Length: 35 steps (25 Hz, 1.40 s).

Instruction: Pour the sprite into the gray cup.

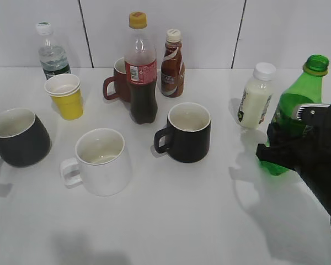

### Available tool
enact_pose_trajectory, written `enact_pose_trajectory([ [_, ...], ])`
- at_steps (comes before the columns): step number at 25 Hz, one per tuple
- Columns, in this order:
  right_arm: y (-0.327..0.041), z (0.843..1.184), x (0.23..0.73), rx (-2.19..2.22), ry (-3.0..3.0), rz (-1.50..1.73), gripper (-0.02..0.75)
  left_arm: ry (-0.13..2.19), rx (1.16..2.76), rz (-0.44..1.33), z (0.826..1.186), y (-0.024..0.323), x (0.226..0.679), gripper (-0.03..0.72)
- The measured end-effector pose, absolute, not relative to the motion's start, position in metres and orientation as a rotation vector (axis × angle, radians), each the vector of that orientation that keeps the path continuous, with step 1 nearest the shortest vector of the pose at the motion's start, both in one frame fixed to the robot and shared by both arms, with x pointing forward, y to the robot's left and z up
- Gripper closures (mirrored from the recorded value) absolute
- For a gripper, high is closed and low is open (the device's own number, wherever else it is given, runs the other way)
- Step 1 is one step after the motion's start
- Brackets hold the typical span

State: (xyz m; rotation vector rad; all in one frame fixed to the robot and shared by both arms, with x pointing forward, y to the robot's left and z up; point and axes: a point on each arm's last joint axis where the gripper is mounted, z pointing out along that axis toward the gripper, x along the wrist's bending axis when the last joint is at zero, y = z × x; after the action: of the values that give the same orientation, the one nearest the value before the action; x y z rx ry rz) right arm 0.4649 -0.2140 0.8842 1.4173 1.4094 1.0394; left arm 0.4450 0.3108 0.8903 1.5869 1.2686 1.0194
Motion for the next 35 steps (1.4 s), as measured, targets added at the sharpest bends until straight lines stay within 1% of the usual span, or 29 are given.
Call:
enact_pose_trajectory([
  [3, -0.214, 0.884, 0.465, 1.417, 1.411, 1.041, 0.168, 1.237, 1.569, 1.044, 0.898, 0.31, 0.445, 0.378],
  [5, -0.214, 0.884, 0.465, 1.408, 1.414, 1.037, 0.125, 1.218, 1.556, 1.064, 0.903, 0.31, 0.445, 0.378],
  [6, -0.214, 0.884, 0.465, 1.399, 1.42, 1.03, 0.118, 1.206, 1.547, 1.076, 0.906, 0.31, 0.445, 0.377],
  [9, -0.214, 0.891, 0.465, 1.359, 1.422, 1.029, 0.117, 1.174, 1.506, 1.108, 0.917, 0.31, 0.444, 0.377],
  [11, -0.214, 0.905, 0.465, 1.334, 1.379, 1.076, 0.117, 1.167, 1.453, 1.114, 0.926, 0.31, 0.443, 0.375],
  [16, -0.207, 0.962, 0.471, 1.184, 1.329, 1.145, 0.117, 1.06, 1.341, 1.19, 0.957, 0.308, 0.438, 0.341],
  [18, -0.205, 0.989, 0.473, 1.121, 1.303, 1.166, 0.118, 0.985, 1.281, 1.242, 0.978, 0.306, 0.437, 0.337],
  [20, -0.206, 1.017, 0.473, 1.058, 1.264, 1.168, 0.119, 0.978, 1.259, 1.249, 0.993, 0.306, 0.435, 0.336],
  [24, -0.207, 1.067, 0.466, 1.009, 1.259, 1.185, 0.125, 1.076, 1.215, 1.201, 1.021, 0.308, 0.429, 0.328],
  [27, -0.207, 1.096, 0.456, 1.027, 1.339, 1.25, 0.136, 1.162, 1.189, 1.133, 1.051, 0.308, 0.424, 0.307],
  [29, -0.207, 1.113, 0.443, 0.996, 1.405, 1.297, 0.143, 1.262, 1.19, 1.096, 1.071, 0.307, 0.417, 0.297],
  [32, -0.212, 1.13, 0.424, 0.938, 1.45, 1.33, 0.144, 1.389, 1.175, 1.104, 1.107, 0.308, 0.395, 0.287],
  [34, -0.22, 1.136, 0.412, 0.962, 1.448, 1.343, 0.145, 1.462, 1.189, 1.096, 1.126, 0.307, 0.377, 0.286],
  [35, -0.224, 1.139, 0.406, 1.002, 1.438, 1.367, 0.145, 1.513, 1.208, 1.08, 1.13, 0.307, 0.369, 0.286],
])
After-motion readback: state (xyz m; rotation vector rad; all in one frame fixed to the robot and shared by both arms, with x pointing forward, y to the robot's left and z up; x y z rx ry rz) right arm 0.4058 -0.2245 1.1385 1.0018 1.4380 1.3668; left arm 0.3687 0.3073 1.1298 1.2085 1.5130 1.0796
